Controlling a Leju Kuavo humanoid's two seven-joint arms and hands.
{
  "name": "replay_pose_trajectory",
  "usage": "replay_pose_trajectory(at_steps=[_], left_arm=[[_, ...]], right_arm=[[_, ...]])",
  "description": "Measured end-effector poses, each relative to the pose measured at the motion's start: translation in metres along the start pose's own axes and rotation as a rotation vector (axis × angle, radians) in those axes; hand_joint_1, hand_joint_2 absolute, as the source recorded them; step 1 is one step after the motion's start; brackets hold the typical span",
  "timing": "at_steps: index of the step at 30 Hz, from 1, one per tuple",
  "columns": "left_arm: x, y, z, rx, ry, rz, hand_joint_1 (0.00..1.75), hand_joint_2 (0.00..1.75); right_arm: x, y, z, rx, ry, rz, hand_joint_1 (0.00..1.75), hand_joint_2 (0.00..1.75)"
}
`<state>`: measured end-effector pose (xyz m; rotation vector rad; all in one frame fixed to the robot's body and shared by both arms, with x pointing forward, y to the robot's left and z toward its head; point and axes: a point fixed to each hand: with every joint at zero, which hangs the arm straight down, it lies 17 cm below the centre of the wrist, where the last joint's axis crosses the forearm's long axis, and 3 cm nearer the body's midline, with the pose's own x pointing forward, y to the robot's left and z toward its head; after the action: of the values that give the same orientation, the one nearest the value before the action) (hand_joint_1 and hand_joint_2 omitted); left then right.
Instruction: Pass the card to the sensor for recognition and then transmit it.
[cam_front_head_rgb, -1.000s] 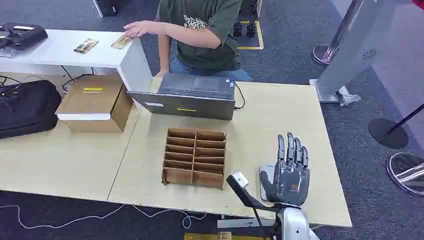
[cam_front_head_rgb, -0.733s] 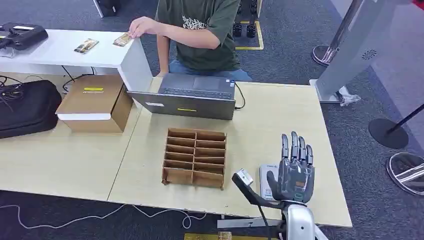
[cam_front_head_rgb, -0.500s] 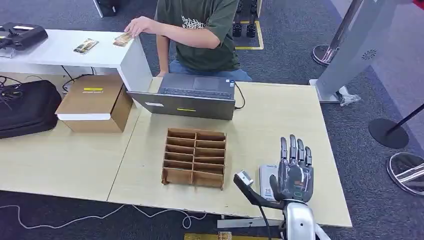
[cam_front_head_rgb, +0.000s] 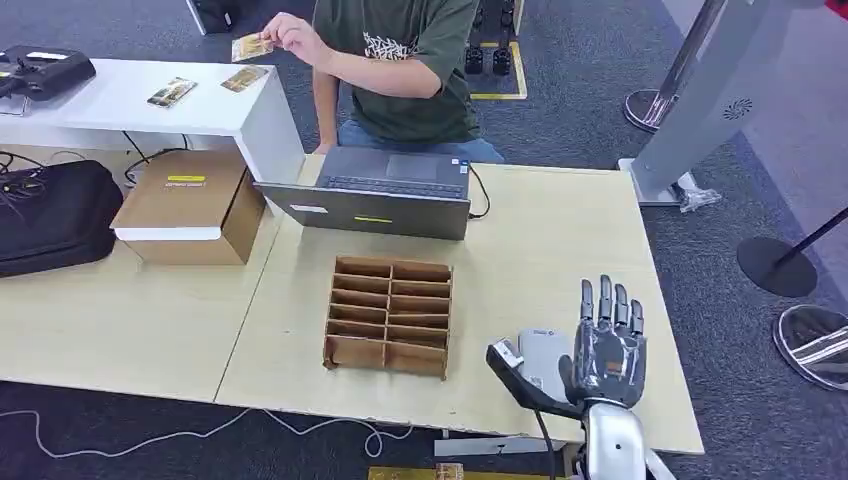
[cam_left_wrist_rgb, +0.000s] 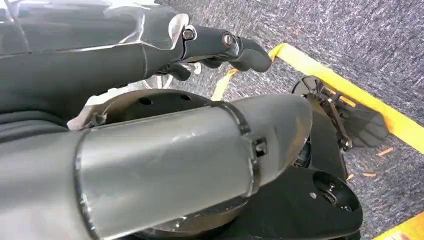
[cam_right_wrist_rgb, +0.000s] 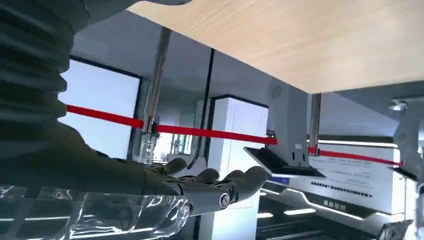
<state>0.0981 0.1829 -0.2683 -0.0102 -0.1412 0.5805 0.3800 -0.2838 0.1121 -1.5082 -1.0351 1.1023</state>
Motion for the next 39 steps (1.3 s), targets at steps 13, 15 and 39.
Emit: replay_pose_trajectory(at_steps=[13,15,39], left_arm=[[0.001,0.000,0.000,0.006,-0.010,-0.053,0.00,0.00],[0.001,0.000,0.000,0.006,-0.013,-0.066,0.00,0.00],[0.003,-0.002,0.000,0.014,-0.001,-0.120,0.00,0.00]], right_arm=[[0.016,-0.090,-0.043,-0.351,-0.016,-0.211,0.00,1.75],[0.023,-0.105,-0.053,-0.400,-0.036,-0.225,0.00,1.75],[0.124,-0.177,-0.163,-0.520,-0.263,-0.210,0.00,1.75]])
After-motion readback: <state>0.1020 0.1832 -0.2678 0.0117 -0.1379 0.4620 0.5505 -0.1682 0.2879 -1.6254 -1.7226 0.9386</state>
